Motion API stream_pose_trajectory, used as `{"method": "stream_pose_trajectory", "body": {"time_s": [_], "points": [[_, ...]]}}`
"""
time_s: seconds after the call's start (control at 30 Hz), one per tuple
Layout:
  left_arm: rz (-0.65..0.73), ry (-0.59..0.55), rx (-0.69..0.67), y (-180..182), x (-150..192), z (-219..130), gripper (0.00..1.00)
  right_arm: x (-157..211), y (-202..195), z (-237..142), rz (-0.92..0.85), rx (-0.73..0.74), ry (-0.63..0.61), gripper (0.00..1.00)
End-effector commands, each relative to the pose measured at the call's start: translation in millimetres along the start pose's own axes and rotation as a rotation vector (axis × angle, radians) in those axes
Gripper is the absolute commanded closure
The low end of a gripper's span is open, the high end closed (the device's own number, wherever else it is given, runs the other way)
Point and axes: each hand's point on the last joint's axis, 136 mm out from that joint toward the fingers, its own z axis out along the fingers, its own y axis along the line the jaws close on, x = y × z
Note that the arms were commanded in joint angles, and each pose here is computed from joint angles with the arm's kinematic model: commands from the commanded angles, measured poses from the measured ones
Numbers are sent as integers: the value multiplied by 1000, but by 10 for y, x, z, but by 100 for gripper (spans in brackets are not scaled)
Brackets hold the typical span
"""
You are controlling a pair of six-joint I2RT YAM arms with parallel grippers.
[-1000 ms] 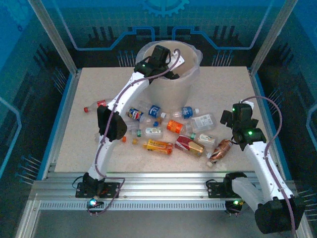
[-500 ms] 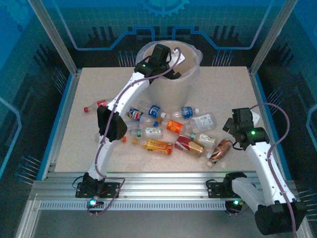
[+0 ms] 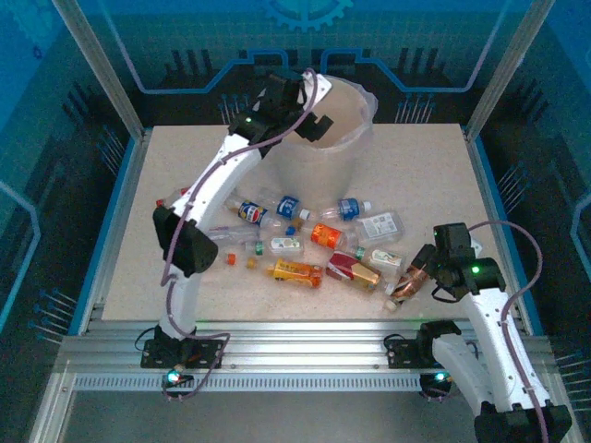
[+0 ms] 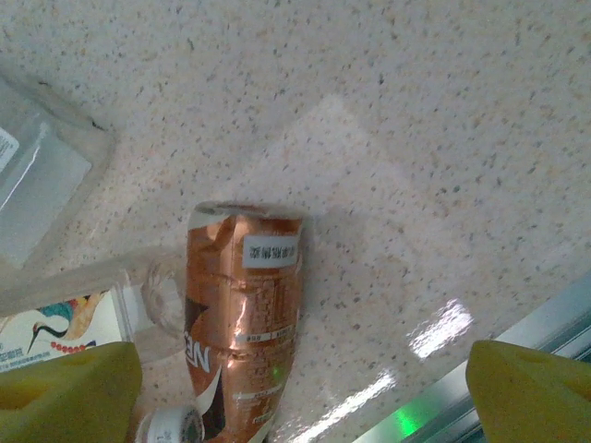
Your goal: Put the plastic bottles in the bin
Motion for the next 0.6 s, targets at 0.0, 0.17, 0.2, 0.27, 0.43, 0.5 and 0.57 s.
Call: {"method": "stream_pose_trajectory", "body": {"time_s": [0.0,0.17,0.2,0.27,0.43,0.5,0.57], "points": [[-123,-101,-50,133,-239,-398,1,215,20,104,23,-18,87,9],[-230,-164,-54,146,-157,-811,1,368,53,281,48,-30,143,13],[-256,-185,-56,155,-140,-903,1,394,64,311,54,-37,151,14],[-310,-215,-56,149,-61,-1037,1,428,89,361,64,-52,159,14],[-444,-288,-35,73,184,-1277,1,464,167,448,86,-96,164,16],[-484,-311,-23,45,251,-1321,1,454,162,466,87,-92,156,15],[-505,-318,-12,12,310,-1341,1,424,160,477,87,-88,140,16]]}}
